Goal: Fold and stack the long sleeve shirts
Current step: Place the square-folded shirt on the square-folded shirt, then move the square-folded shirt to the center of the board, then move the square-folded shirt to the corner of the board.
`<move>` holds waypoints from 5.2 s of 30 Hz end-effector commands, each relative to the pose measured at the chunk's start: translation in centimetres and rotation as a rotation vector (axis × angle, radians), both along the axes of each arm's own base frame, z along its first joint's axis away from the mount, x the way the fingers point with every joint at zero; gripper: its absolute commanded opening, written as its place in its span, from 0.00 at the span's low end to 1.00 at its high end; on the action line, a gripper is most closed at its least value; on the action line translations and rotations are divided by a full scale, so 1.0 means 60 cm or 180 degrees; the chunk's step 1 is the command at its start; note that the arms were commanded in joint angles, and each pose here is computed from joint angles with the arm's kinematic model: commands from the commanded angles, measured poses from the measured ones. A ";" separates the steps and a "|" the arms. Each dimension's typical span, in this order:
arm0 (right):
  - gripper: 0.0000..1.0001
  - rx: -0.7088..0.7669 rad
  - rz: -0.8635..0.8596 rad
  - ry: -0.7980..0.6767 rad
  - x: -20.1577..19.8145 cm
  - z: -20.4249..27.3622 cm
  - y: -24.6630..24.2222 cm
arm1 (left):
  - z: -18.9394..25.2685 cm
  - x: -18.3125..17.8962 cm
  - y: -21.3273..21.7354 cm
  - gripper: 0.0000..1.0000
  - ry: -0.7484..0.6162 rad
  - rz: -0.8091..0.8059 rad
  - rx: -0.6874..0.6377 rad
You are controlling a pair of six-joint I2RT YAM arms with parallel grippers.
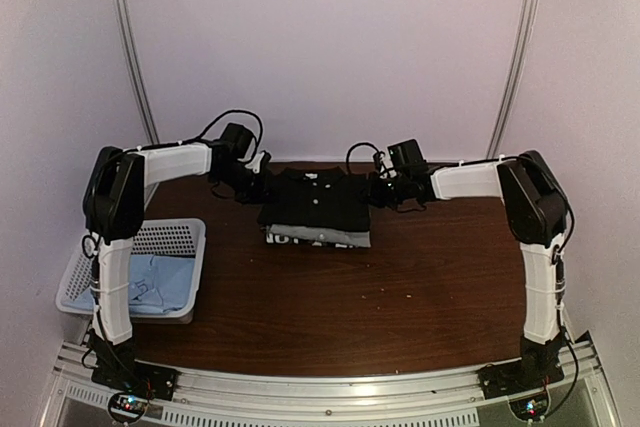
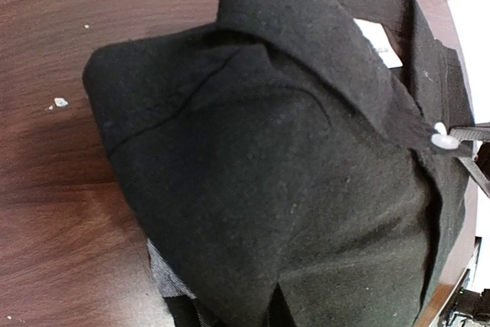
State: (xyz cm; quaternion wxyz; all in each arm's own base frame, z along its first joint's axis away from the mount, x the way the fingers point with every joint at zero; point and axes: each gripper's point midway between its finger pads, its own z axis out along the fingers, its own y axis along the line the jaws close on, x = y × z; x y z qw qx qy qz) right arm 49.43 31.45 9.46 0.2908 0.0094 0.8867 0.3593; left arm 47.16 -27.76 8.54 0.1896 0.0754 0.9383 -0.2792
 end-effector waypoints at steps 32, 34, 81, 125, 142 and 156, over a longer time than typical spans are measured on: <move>0.39 -0.0891 -0.0257 -0.0397 -0.026 0.083 -0.100 | 0.049 0.006 0.073 0.42 -0.0448 0.0403 0.0752; 0.37 -0.0844 -0.0195 -0.0487 -0.041 0.108 -0.086 | 0.079 -0.005 0.066 0.42 -0.0568 0.0399 0.0744; 0.97 -0.0788 0.0061 -0.0688 -0.186 0.132 -0.051 | 0.034 0.039 0.023 0.98 -0.0428 0.0333 -0.0658; 1.00 -0.0513 0.0167 -0.0602 -0.234 0.132 -0.061 | 0.066 -0.018 -0.317 0.98 -0.0318 -0.0042 -0.1281; 1.00 -0.0188 0.0969 0.0099 -0.364 0.007 0.074 | 0.168 0.023 -0.099 0.98 -0.0715 0.0327 -0.1097; 1.00 -0.0542 0.0489 0.0247 -0.265 -0.086 0.008 | 0.172 -0.007 -0.049 0.98 -0.0713 0.0324 -0.1030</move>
